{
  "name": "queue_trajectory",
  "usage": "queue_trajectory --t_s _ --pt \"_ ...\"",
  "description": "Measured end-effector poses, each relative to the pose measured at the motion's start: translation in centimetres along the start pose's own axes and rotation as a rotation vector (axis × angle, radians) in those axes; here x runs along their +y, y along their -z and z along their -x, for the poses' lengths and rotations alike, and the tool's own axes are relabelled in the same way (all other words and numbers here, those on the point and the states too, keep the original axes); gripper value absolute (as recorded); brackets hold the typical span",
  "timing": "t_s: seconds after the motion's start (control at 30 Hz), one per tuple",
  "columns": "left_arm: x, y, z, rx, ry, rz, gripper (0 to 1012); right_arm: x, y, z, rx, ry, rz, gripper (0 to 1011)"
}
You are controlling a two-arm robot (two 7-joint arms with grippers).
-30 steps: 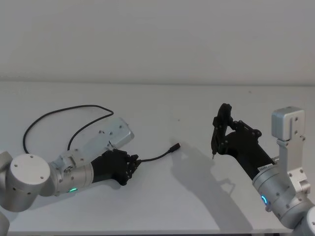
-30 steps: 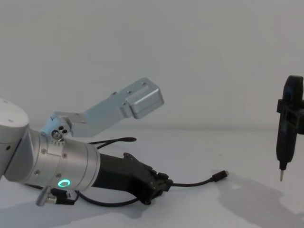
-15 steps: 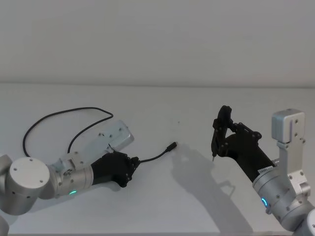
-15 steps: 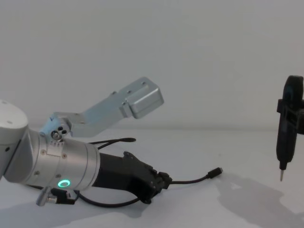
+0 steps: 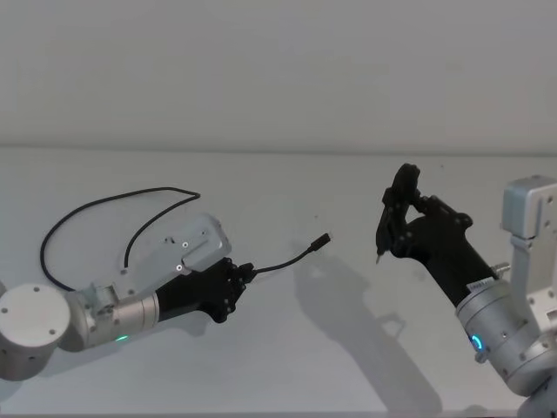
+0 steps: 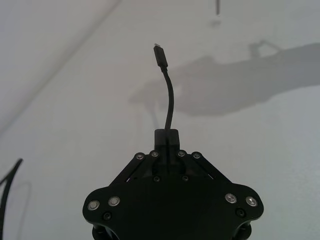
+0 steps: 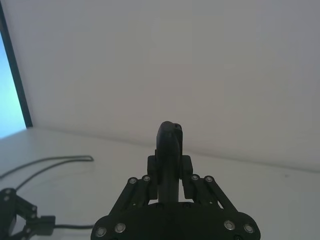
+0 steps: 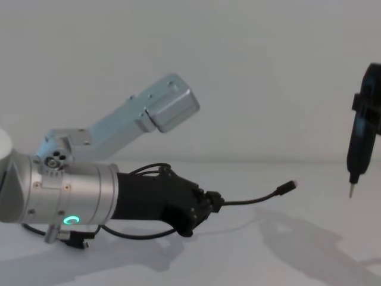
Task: Pick up the data cable with the one hand.
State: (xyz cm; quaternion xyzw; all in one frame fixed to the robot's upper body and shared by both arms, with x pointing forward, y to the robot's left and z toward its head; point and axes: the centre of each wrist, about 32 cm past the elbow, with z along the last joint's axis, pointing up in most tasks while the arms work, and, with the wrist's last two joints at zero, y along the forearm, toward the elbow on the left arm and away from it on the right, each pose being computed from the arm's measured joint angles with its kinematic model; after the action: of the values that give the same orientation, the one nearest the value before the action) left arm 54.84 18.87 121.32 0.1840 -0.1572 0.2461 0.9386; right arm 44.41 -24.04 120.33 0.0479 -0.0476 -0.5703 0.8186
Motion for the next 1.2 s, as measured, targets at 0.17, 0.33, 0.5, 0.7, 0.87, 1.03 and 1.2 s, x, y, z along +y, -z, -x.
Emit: queue_trajectory --t_s 0.17,0.33,0.5,0.7,0.87,1.03,1.2 --pt "0.77 -0.09 -0.31 -0.06 0.016 0.058 29 0.2 -1.1 -0.3 0.023 -0.006 -0.054 274" --pt "1.15 -0.15 -0.45 -0.088 0.025 0.084 29 0.4 -1.9 -0.5 0.033 -0.011 -0.092 274" --pt "1.43 -0.19 -0.55 -0.109 0.032 0.103 29 0.7 -2.6 -0.7 0.044 -0.017 -0.125 275" --pt "1.66 -0.23 -0.63 -0.127 0.038 0.119 29 1.0 -3.0 -0.9 0.069 -0.025 -0.152 275" --pt "1.79 -0.26 -0.67 -0.136 0.041 0.128 29 1.3 -2.9 -1.1 0.099 -0.03 -0.16 275" --pt "1.88 -0.28 -0.7 -0.143 0.043 0.134 31 1.5 -2.7 -1.1 0.124 -0.036 -0.16 275" --pt "1.94 -0.28 -0.72 -0.146 0.044 0.138 29 1.7 -2.4 -1.2 0.144 -0.041 -0.156 275"
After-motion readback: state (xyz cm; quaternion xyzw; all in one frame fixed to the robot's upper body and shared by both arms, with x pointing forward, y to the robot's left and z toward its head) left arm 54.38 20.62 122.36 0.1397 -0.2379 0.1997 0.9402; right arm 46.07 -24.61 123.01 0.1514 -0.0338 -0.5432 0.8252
